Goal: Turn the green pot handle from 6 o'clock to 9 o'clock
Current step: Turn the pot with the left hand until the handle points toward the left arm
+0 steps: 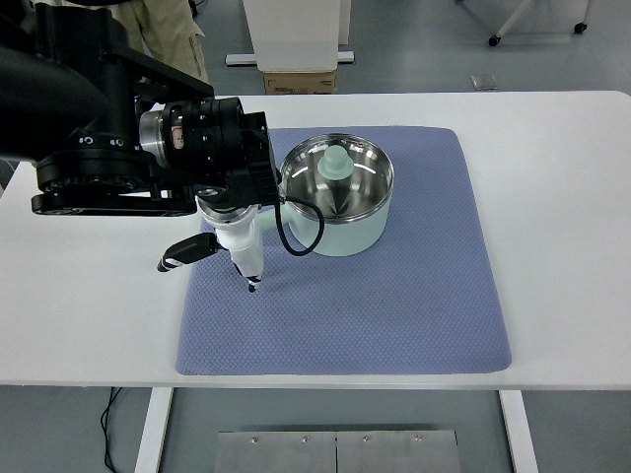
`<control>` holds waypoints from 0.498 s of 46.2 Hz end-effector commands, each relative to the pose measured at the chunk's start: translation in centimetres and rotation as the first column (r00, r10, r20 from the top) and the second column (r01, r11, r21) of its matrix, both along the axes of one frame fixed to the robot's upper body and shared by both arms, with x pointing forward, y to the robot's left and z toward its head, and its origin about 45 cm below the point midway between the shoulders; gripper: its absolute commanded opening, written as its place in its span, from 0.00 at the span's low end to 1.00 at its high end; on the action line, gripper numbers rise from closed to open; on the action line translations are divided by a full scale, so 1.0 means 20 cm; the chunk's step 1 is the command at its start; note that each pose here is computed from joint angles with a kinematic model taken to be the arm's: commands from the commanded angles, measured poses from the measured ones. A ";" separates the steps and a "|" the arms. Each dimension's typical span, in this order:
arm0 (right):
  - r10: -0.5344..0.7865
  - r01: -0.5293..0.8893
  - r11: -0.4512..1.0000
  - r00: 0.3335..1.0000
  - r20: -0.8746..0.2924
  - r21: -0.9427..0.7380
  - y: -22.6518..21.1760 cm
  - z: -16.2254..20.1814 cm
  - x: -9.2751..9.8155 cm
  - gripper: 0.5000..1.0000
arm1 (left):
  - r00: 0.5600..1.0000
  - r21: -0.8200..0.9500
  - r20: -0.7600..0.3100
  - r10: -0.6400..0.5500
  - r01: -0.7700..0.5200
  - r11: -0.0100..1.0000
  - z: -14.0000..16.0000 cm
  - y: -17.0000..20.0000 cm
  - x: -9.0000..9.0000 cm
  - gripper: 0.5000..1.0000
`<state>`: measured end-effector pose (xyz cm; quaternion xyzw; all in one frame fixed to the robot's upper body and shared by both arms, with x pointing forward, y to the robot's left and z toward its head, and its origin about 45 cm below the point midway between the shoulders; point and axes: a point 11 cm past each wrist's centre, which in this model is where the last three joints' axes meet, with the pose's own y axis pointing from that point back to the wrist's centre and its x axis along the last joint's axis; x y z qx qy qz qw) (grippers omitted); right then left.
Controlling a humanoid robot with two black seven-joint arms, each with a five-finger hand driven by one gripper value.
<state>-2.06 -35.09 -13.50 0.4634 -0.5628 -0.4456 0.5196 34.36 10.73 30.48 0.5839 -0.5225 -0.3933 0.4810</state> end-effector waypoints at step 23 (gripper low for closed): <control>0.000 0.000 1.000 1.000 0.000 0.000 0.00 0.00 0.00 1.00 | 0.997 0.006 0.062 0.047 -0.047 0.999 0.02 0.03 0.13 1.00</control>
